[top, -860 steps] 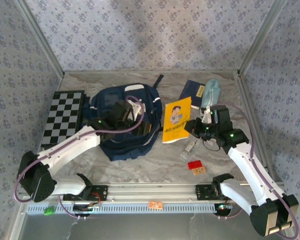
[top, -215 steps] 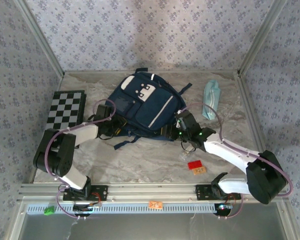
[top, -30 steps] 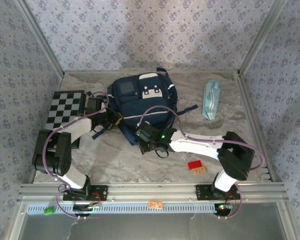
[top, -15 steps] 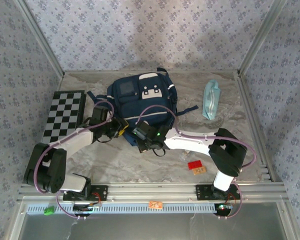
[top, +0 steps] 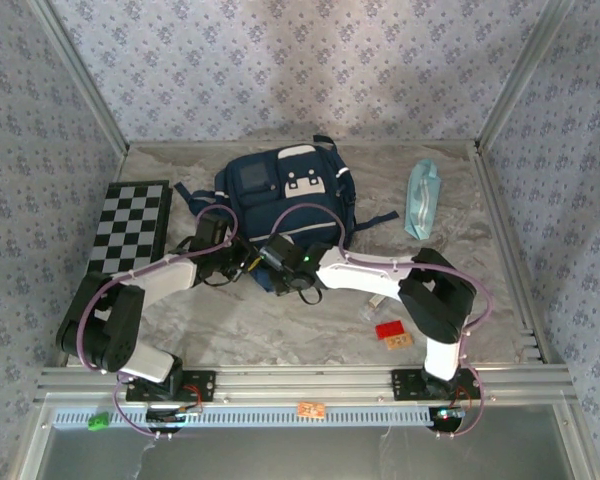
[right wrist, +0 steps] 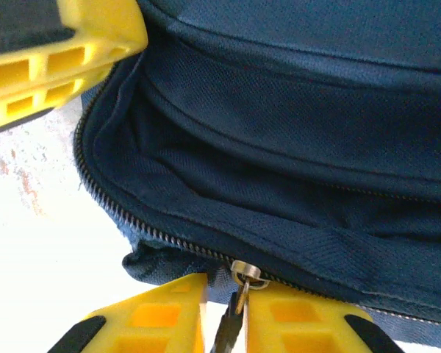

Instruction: Pack books, pencil case, and school supplies into a backpack

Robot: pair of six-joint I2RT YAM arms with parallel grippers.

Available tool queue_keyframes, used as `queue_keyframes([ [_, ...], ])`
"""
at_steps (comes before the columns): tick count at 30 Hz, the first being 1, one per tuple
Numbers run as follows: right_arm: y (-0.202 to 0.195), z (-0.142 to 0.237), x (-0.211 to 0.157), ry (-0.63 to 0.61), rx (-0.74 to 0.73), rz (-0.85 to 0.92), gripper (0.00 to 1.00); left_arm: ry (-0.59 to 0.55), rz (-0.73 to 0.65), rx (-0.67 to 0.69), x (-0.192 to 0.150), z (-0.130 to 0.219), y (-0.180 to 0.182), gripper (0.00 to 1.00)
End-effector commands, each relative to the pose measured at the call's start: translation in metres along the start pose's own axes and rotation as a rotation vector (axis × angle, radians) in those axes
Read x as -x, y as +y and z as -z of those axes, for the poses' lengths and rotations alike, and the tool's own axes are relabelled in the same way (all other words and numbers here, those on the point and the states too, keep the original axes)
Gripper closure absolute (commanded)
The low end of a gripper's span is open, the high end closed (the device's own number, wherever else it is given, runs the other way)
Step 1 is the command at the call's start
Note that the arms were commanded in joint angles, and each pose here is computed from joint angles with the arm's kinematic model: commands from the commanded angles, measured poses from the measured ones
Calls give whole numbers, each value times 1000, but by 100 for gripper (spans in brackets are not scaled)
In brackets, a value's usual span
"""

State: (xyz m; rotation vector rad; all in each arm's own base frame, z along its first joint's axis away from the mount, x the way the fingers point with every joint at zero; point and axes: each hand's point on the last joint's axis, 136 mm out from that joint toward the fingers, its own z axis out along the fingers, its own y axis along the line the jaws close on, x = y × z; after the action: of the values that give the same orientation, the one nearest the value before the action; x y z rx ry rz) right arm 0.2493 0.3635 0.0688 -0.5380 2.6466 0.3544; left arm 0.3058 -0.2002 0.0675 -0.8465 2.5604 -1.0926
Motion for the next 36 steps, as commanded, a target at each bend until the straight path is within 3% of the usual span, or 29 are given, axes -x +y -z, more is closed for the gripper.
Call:
queue_keyframes([
  [1, -6, -5, 10, -14, -49, -20, 75, 45, -11, -1, -13, -4, 1, 96],
  [10, -13, -21, 13, -25, -87, -44, 72, 39, -14, -10, -12, -2, -4, 100],
  [20, -26, 13, 16, -100, -174, -33, 100, -1, -53, 10, -2, 11, -8, 100],
  [26, -51, 35, -6, -96, -231, -18, 100, -76, -73, 28, 24, 33, -1, 100],
  [33, -104, 69, -27, -62, -430, 17, 100, -166, -95, 33, 66, 58, 3, 100],
  [36, -91, 70, -23, -65, -373, 63, 100, -171, -114, 36, 79, 57, -5, 100],
])
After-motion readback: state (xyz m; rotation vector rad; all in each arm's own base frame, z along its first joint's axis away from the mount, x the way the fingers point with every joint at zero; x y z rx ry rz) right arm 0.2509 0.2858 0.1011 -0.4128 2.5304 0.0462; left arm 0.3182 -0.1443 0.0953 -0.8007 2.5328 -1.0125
